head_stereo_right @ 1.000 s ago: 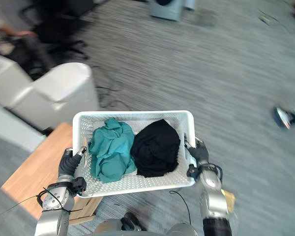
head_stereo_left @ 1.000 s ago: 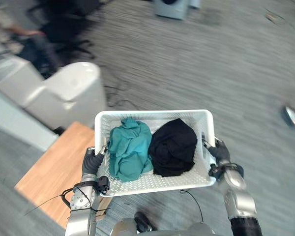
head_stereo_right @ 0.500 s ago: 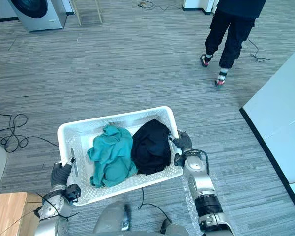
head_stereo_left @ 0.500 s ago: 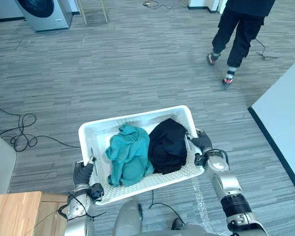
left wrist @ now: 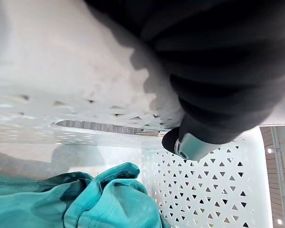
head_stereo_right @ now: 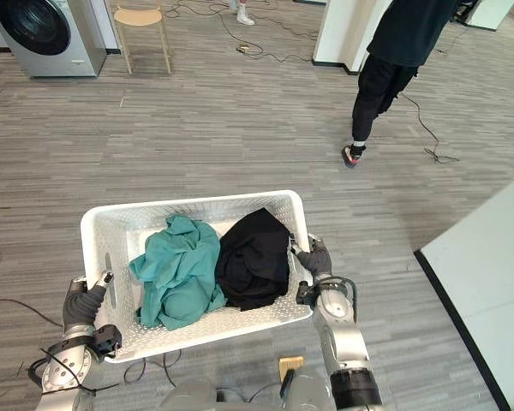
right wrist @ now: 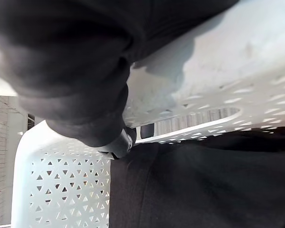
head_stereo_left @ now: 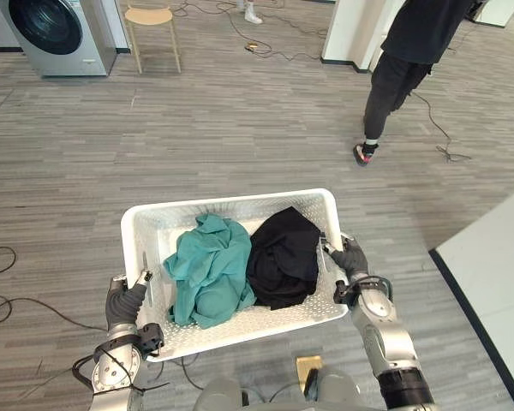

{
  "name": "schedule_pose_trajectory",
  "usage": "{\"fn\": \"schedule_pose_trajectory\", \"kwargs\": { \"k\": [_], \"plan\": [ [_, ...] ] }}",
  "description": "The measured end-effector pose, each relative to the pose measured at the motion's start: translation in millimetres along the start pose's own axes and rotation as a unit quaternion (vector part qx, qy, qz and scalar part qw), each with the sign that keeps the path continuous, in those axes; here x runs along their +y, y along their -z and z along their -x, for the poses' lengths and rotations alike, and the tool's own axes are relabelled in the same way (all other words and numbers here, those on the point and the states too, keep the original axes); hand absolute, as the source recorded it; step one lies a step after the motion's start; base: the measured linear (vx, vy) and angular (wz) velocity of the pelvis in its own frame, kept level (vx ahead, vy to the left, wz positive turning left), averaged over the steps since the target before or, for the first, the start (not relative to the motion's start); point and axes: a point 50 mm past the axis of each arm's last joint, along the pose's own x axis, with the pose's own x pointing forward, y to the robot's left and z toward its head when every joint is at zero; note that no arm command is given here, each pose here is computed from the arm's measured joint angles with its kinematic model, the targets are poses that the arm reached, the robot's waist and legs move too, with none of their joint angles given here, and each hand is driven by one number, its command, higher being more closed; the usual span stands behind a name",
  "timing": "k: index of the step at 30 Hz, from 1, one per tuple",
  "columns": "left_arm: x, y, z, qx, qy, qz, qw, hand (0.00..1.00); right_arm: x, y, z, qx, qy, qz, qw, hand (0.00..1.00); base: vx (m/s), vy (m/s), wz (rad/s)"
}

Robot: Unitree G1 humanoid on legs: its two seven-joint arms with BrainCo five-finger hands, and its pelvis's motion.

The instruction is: Pick up the laundry basket with both hands and put the clothes into the washing machine.

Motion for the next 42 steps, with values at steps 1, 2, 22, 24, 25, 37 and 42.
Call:
{"fn": "schedule_pose_trajectory", "kwargs": {
  "k": [1, 2, 22, 24, 25, 37, 42],
  "plan": [
    [-3.7, -1.2, -5.0, -0.004, 0.007, 0.004, 1.0, 1.0, -2.9, -1.6, -0.2, -0.004, 0.006, -0.001, 1.0, 1.0, 0.78, -0.192, 0.68],
    [-5.1, 2.5, -9.2, 0.003, 0.008, 0.006, 1.0, 1.0, -3.7, -1.3, 0.0, -0.004, 0.008, -0.002, 1.0, 1.0, 0.67, -0.17, 0.56],
    [-14.1, 26.3, -3.6, 0.048, 0.004, 0.025, 0.999, 1.0, -11.1, 9.7, 0.3, 0.016, 0.027, 0.017, 0.999, 1.0, 0.68, -0.057, 0.1],
    [-16.9, 28.4, -2.6, 0.057, 0.007, 0.024, 0.998, 1.0, -15.0, 13.6, -3.3, 0.027, 0.03, 0.019, 0.999, 1.0, 0.74, 0.356, 0.33],
    [-16.5, 28.0, -3.1, 0.057, 0.008, 0.02, 0.998, 1.0, -14.9, 16.7, -5.6, 0.032, 0.03, 0.016, 0.999, 1.0, 0.71, 0.334, 0.29],
    [-18.3, -6.2, -9.0, -0.022, 0.024, 0.007, 0.999, 1.0, -14.9, 1.7, 6.7, -0.03, 0.044, -0.023, 0.998, 1.0, 0.6, 0.061, 0.31],
    [-16.9, 13.9, -1.4, 0.024, 0.009, 0.011, 1.0, 1.0, -17.3, 17.0, 14.6, 0.004, 0.043, -0.01, 0.999, 1.0, 0.62, -0.19, 0.37]
  ]
}}
